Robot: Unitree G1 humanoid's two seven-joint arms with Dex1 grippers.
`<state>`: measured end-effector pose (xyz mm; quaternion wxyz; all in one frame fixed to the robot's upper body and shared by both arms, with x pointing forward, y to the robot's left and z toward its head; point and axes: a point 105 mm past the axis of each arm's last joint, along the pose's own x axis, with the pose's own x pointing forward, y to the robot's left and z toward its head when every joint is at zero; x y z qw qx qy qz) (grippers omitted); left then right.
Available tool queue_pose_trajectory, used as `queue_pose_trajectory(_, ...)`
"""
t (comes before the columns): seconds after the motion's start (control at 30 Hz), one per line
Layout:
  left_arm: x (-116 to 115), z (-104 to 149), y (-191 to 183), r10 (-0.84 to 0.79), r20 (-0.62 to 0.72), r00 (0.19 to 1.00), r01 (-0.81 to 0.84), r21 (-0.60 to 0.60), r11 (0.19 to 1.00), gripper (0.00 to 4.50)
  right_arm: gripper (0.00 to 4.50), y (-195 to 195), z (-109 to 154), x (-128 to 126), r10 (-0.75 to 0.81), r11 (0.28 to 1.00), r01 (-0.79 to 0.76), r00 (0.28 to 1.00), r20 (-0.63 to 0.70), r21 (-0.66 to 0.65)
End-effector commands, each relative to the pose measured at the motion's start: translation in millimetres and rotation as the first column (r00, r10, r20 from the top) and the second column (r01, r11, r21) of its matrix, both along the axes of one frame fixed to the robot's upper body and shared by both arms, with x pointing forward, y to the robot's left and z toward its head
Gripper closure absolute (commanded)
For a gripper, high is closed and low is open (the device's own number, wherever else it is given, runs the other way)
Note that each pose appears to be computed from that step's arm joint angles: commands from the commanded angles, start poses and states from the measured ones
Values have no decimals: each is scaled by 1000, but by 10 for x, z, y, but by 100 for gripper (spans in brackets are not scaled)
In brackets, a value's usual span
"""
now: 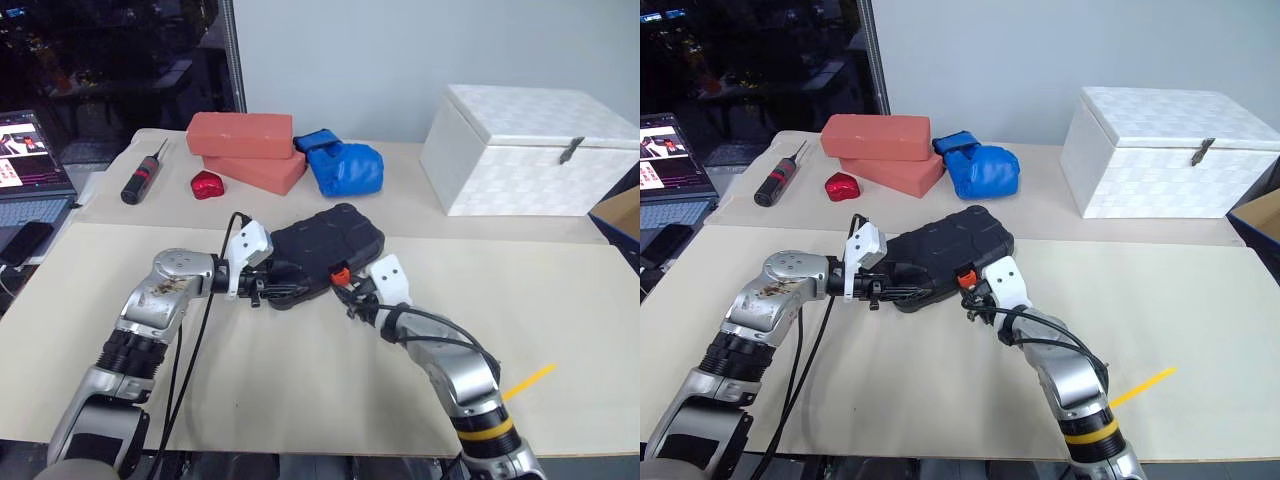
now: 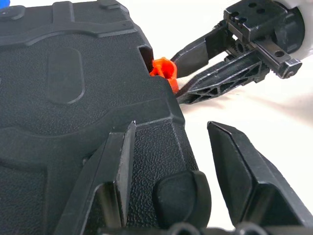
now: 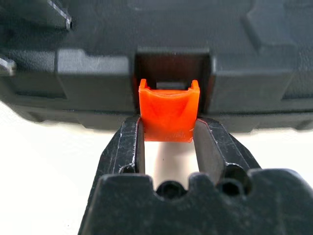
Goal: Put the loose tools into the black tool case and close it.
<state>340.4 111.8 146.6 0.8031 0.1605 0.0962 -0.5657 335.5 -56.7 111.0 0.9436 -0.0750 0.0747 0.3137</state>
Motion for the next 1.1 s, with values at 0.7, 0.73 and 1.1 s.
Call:
queue_pose_trajectory(0.7, 4, -151, -56, 24, -44, 999, -23, 26, 999, 199, 445, 101, 80, 139, -32, 997, 35, 998, -58, 69)
queue_pose_trajectory(0.73, 3, -153, -59, 24, -44, 999, -22, 26, 999, 199, 445, 129, 98, 163, -29, 997, 33, 998, -52, 76)
queue_pose_trajectory(1.1, -9, -221, -30, 42, -53, 998, -41, 31, 999, 199, 445, 17, 55, -289, 100, 993, -96, 993, -60, 67)
